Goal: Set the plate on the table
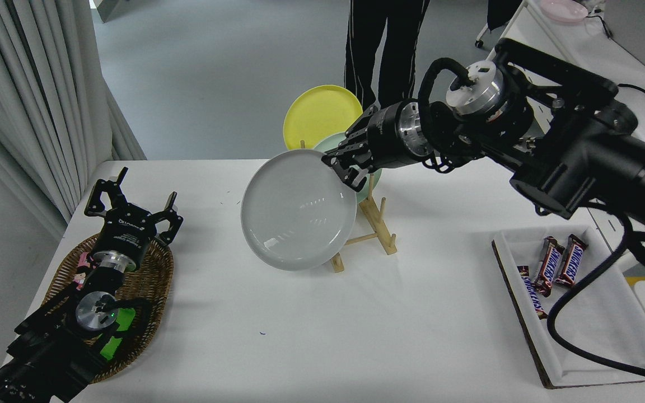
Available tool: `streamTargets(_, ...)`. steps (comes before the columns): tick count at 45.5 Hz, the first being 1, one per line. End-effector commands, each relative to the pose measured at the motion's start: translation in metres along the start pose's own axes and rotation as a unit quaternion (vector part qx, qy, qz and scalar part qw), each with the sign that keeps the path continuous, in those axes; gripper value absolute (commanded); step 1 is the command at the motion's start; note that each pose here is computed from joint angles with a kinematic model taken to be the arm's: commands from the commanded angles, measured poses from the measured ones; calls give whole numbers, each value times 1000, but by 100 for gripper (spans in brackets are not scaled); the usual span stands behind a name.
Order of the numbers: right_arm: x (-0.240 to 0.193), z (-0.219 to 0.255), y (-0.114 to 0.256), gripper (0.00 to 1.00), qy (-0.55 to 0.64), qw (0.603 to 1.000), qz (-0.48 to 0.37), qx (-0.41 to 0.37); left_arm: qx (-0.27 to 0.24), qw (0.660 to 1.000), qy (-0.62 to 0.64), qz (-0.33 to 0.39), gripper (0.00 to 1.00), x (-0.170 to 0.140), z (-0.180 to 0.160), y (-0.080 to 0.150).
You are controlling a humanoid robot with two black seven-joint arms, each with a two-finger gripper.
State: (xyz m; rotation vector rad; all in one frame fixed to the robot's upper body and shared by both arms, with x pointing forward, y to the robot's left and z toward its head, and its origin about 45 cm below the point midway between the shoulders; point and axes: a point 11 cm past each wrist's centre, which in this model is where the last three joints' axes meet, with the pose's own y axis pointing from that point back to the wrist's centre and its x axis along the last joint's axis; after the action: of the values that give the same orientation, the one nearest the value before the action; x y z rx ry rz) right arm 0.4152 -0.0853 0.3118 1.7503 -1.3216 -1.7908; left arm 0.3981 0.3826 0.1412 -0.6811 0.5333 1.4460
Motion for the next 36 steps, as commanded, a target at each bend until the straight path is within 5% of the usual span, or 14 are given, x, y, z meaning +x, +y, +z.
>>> streamTargets(1, 39, 26, -27, 0, -57, 997, 21, -51, 0, 1000, 0, 0, 100, 0, 0, 0)
streamTargets(14, 141, 22, -54, 0, -184, 977, 88, -55, 0, 1000, 0, 0, 100, 0, 0, 0)
streamTargets(36, 178, 44, -70, 0, -289, 948, 87, -102, 0, 1000, 0, 0, 100, 0, 0, 0)
